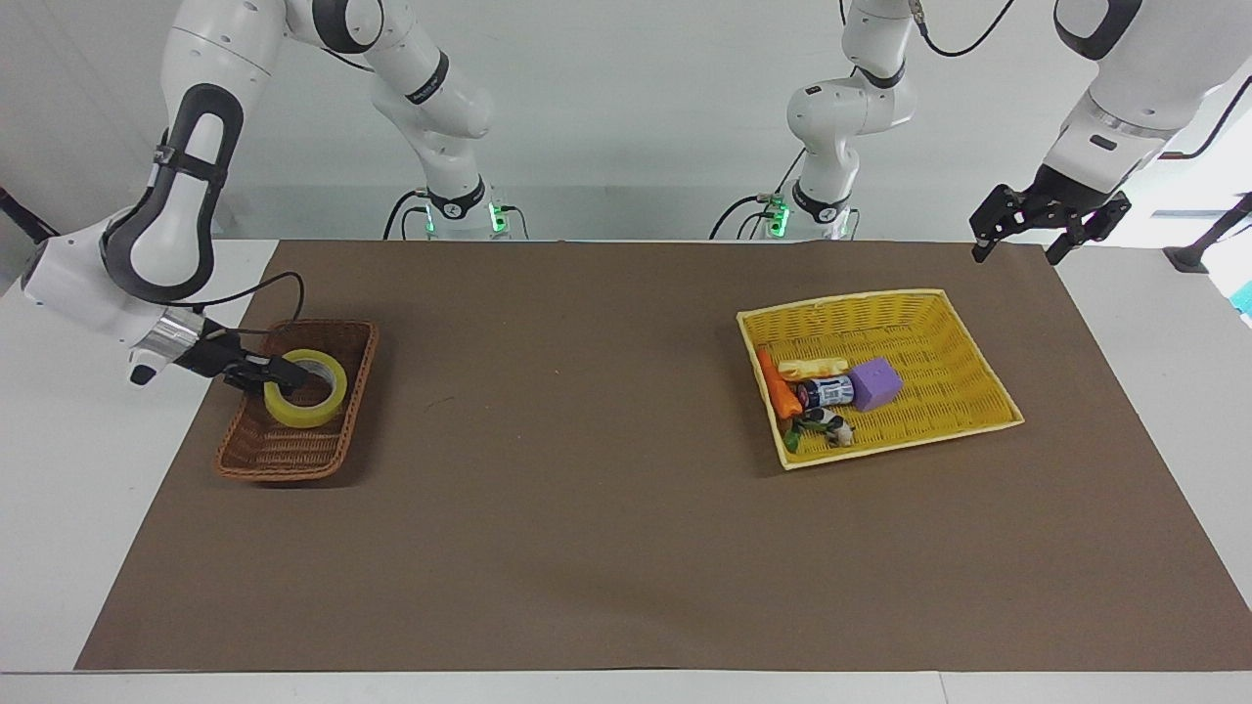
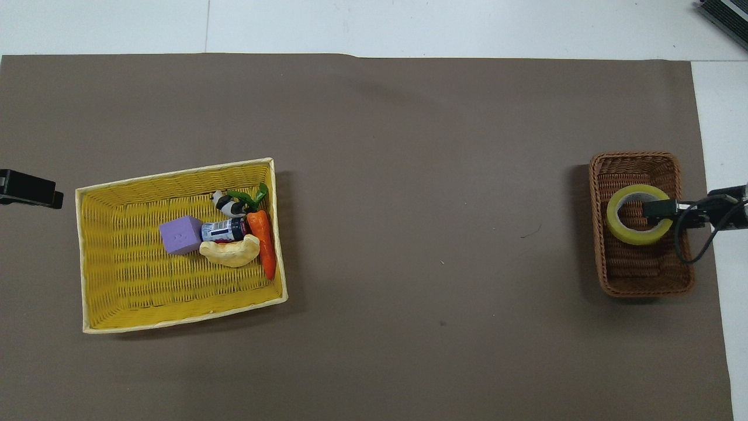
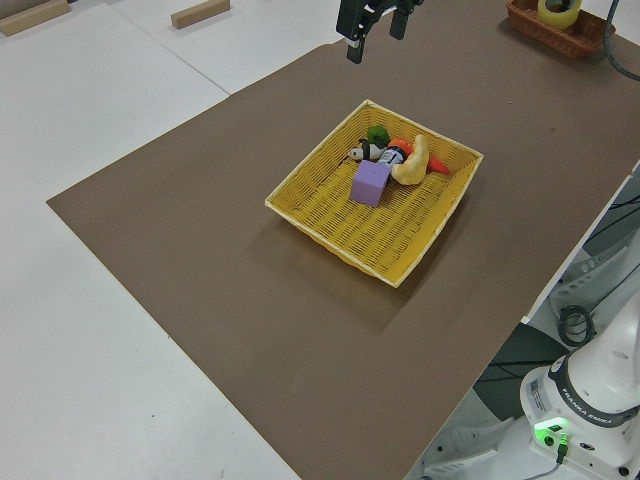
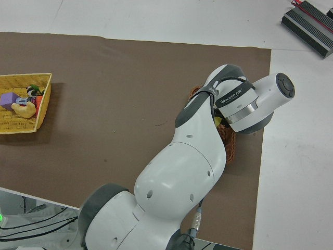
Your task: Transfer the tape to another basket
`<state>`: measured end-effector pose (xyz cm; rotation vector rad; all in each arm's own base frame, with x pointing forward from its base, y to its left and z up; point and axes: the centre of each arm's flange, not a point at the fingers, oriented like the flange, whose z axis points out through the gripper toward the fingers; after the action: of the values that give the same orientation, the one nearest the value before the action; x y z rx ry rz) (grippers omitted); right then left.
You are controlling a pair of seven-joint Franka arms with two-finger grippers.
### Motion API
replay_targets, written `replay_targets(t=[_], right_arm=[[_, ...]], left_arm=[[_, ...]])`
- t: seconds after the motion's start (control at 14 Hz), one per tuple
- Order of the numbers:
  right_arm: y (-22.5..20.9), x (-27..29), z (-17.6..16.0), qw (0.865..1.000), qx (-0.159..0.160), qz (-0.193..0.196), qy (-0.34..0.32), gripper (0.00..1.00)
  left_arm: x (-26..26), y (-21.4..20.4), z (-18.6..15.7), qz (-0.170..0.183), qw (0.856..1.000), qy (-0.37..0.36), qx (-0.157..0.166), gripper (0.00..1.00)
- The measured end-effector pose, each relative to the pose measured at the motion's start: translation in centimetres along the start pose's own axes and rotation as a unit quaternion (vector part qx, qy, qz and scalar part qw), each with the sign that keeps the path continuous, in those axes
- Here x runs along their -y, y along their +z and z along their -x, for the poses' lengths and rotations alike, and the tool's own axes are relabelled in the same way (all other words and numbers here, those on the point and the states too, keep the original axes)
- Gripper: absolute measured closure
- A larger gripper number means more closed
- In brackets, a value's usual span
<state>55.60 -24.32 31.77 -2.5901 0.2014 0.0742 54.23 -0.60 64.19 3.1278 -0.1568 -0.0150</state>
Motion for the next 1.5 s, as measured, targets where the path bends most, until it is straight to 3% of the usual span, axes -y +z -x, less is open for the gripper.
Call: replay_targets(t=[0.14,0.64,0.86,1.14,1.5], right_arm=[[0.5,-0.3,0.0,1.0,0.003,-0.002,-0.009,0.82],[-0.5,0.8,-0.5,1.0,-0.003,-0.003,-0.021,0.04],[-3.4,4.0,-1.7,0.998,-0.027,0.015,-0.054,0.0],[-6.9,11.8,-2.8,0.989,-0.04,0.103,-0.094,0.0],[-9.9,17.4,-3.0,0.974,-0.057,0.172,-0.135,0.0]], left_arm=[[-0.3,0.0,0.0,0.0,1.0,0.003,0.0,0.0],[-0.2,0.0,0.0,0.0,1.0,0.001,0.0,0.0],[-0.2,0.0,0.0,0.0,1.0,0.002,0.0,0.0],[-0.2,0.0,0.0,0.0,1.0,0.001,0.0,0.0],[-0.2,0.0,0.0,0.0,1.0,0.001,0.0,0.0]])
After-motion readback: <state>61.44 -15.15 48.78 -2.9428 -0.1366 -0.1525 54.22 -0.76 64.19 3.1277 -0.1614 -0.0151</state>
